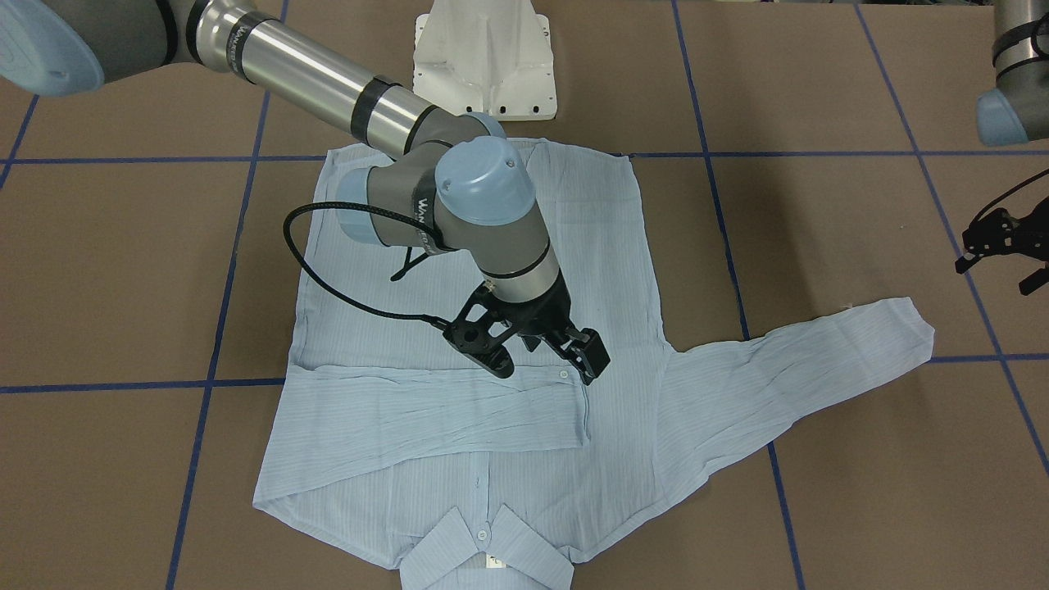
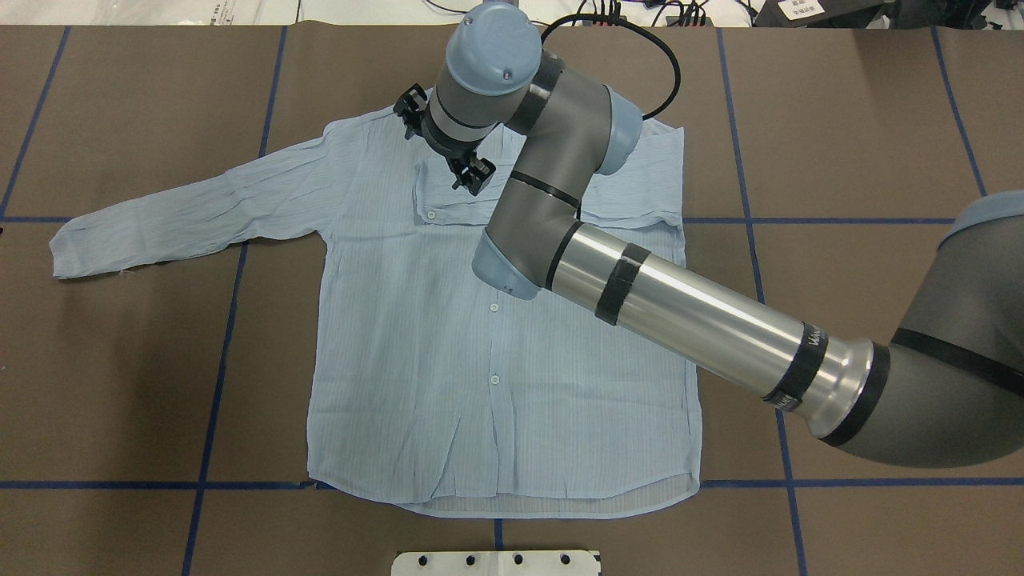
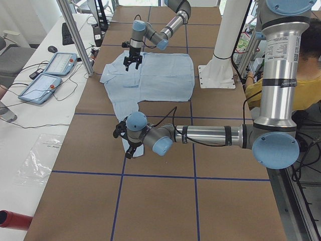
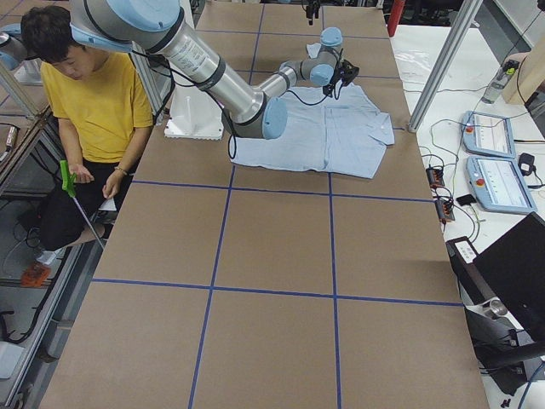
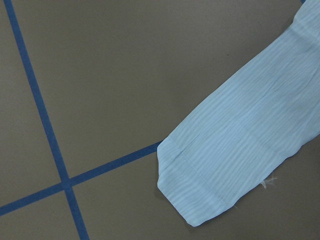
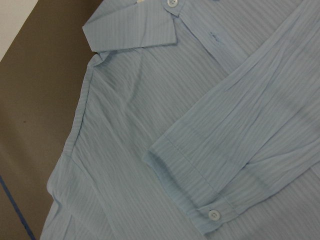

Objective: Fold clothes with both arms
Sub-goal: 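Carry the grasped sleeve with the right gripper across the shirt chest, then release the sleeve and raise the right gripper while the left gripper reaches the other cuff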

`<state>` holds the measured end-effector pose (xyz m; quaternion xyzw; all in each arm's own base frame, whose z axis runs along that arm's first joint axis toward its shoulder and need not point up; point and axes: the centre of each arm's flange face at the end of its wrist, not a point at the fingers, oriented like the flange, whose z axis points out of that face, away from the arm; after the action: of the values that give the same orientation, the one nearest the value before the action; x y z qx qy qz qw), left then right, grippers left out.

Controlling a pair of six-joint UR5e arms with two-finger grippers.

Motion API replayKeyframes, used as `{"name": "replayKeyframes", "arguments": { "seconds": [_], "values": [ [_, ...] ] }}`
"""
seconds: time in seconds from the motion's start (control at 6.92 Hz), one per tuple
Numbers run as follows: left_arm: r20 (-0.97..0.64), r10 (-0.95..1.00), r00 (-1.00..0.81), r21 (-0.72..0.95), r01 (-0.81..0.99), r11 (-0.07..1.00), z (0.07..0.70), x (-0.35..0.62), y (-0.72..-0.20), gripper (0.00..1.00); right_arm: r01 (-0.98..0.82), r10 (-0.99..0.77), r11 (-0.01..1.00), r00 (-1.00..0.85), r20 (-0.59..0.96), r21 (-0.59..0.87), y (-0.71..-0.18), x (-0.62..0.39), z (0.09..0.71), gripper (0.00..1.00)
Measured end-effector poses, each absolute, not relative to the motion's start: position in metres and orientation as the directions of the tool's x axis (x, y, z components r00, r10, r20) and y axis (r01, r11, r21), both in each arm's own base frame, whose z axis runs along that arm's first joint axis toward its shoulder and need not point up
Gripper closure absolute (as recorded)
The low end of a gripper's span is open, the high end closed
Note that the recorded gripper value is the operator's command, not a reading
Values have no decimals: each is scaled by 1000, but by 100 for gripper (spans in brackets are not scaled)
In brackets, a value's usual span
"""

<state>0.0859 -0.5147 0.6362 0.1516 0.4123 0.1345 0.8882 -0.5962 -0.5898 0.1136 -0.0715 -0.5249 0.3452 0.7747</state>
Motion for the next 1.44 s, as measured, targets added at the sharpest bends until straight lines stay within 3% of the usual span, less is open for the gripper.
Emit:
{"name": "replayKeyframes", "arguments": {
  "seconds": [0.29,0.72,1.44],
  "values": [
    [-710,312,631,313,-113,943,670,99,-543,13,-424,589,772,196,784,-474,-571,-558,136,0],
    [-746,231,625,237,-75,969,663,124,-574,25,-380,513,830,231,827,-409,-570,-462,206,0],
    [-798,195,569,158,-115,981,678,151,-570,31,-360,438,875,299,848,-325,-579,-424,255,0]
  ]
}}
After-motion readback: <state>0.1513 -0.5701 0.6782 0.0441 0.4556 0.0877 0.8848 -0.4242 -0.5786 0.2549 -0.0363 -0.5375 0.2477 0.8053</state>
